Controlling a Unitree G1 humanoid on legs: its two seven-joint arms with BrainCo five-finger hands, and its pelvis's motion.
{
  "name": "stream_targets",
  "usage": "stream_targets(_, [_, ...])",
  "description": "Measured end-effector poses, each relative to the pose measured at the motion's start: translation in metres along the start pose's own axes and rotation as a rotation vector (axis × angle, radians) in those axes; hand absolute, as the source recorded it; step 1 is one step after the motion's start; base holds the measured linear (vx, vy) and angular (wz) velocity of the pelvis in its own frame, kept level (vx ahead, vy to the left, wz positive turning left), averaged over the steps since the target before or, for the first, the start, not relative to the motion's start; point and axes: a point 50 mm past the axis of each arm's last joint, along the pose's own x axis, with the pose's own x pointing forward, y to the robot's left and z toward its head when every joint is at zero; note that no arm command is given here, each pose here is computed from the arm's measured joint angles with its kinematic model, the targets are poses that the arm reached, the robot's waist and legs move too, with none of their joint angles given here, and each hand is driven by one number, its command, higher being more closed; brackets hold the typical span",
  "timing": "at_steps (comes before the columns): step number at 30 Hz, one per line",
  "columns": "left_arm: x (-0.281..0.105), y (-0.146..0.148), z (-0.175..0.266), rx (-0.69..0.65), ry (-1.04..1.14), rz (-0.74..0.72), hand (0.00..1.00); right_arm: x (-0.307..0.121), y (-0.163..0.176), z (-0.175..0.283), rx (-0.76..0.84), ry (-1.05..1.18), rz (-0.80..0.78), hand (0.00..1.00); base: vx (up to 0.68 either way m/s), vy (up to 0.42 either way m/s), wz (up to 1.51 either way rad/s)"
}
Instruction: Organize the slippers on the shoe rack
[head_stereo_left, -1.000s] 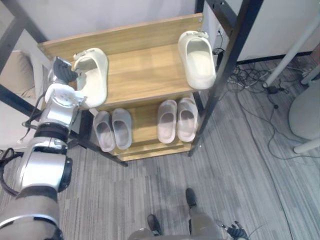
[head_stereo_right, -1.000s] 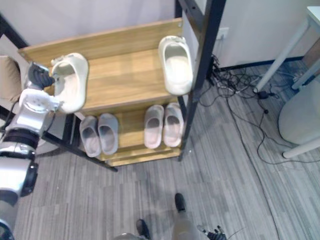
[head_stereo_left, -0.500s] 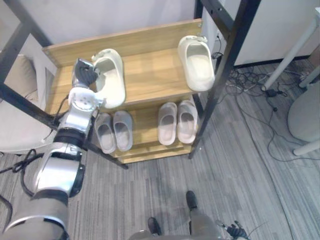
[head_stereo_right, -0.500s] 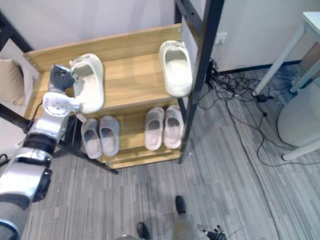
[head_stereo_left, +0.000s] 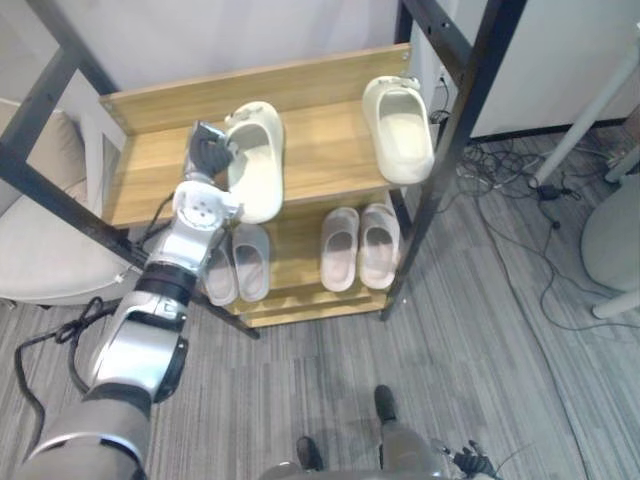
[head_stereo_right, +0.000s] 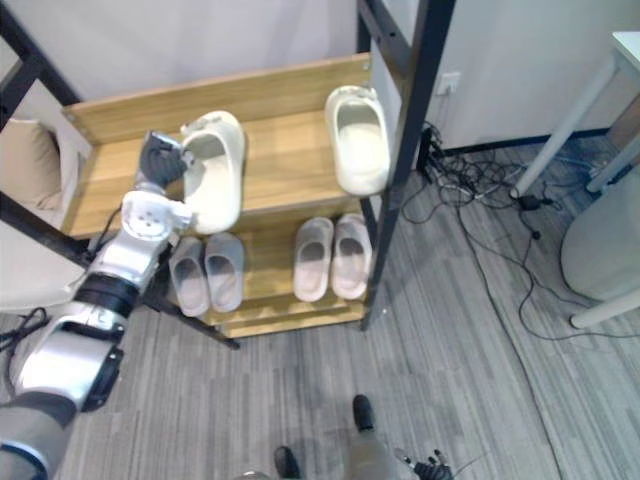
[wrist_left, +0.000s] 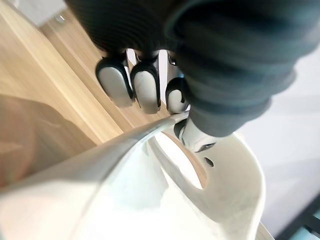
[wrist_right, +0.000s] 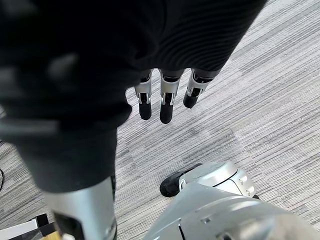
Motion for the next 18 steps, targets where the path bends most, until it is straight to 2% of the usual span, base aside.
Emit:
stream_targets(6, [-0.002, -0.011, 0.004, -0.047, -0.004, -0.018, 1.00, 0.001, -0.002, 0.002, -0.003, -0.005, -0.009, 0.00, 0.00, -0.012, -0.07])
stream_targets(18, [0.011, -0.003, 0.014, -0.079, 0.001, 0.033, 1.00, 0.001, -0.005, 0.004, 0.002, -0.013, -0.025, 0.00, 0.01, -0.016, -0.19])
